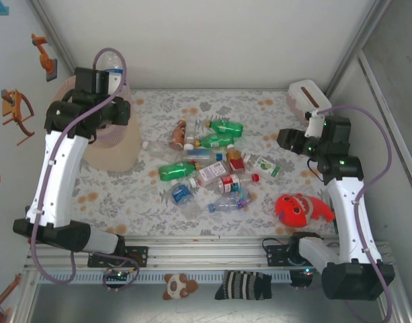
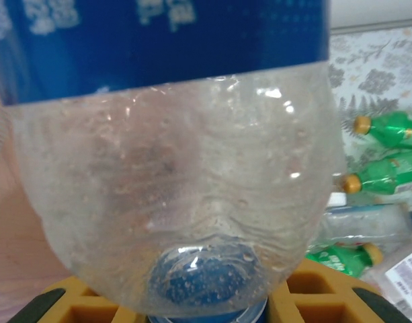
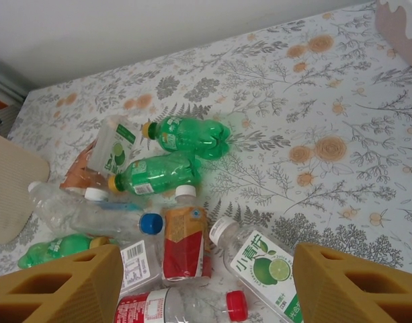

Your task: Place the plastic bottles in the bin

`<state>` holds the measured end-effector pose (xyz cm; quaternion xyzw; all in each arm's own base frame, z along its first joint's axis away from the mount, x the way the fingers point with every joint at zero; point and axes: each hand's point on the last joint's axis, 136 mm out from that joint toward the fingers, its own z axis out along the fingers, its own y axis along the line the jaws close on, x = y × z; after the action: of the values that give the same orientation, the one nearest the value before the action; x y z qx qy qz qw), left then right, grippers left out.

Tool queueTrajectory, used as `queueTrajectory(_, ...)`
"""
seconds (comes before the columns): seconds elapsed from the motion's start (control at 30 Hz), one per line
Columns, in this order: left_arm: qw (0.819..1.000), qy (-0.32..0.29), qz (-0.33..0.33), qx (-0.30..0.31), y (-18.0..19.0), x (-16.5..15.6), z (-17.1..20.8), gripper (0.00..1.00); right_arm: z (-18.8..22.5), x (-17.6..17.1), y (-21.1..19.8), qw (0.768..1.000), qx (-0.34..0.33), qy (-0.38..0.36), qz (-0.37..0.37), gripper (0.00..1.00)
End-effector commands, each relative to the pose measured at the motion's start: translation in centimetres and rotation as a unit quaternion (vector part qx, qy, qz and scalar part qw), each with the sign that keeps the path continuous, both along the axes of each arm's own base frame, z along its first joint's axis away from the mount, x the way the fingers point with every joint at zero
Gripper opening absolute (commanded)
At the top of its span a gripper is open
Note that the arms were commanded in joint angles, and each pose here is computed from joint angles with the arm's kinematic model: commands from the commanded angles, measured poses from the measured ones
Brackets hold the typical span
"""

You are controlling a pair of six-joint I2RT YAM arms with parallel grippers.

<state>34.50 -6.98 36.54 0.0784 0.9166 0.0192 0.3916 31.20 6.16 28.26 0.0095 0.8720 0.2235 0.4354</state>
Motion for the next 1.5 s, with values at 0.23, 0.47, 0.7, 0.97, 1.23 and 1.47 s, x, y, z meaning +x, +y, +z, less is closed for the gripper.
queueTrajectory(0.23, 0.992, 0.116, -0.014, 0.038, 5.3, 1.5, -4.4, 0.0, 2.5, -0.3, -0.2, 0.999, -0.015, -0.033, -0.003, 0.67)
queueTrajectory(0.47, 0.98, 0.186, -0.044, 0.055, 6.8, 2.2, -9.0, 0.0, 2.9, -0.4, -0.6, 0.999, -0.031, -0.036, -0.01, 0.67)
queueTrajectory(0.7, 0.968, 0.242, -0.041, 0.05, 7.5, 2.4, -12.7, 0.0, 2.5, -0.2, -0.6, 0.999, -0.029, -0.033, -0.012, 0.67)
queueTrajectory(0.97, 0.956, 0.286, -0.033, 0.063, 8.5, 2.9, -16.1, 0.04, 2.7, -0.1, -0.7, 0.999, -0.034, -0.035, -0.012, 0.67)
queueTrajectory(1.23, 0.957, 0.282, -0.025, 0.056, 8.5, 4.2, -16.0, 0.09, 2.4, 0.0, -0.7, 0.999, -0.033, -0.032, -0.012, 0.67)
queueTrajectory(1.47, 0.977, 0.203, -0.001, 0.061, 9.0, 5.5, -10.6, 0.11, 2.5, 0.3, -0.7, 0.999, -0.03, -0.033, -0.013, 0.67)
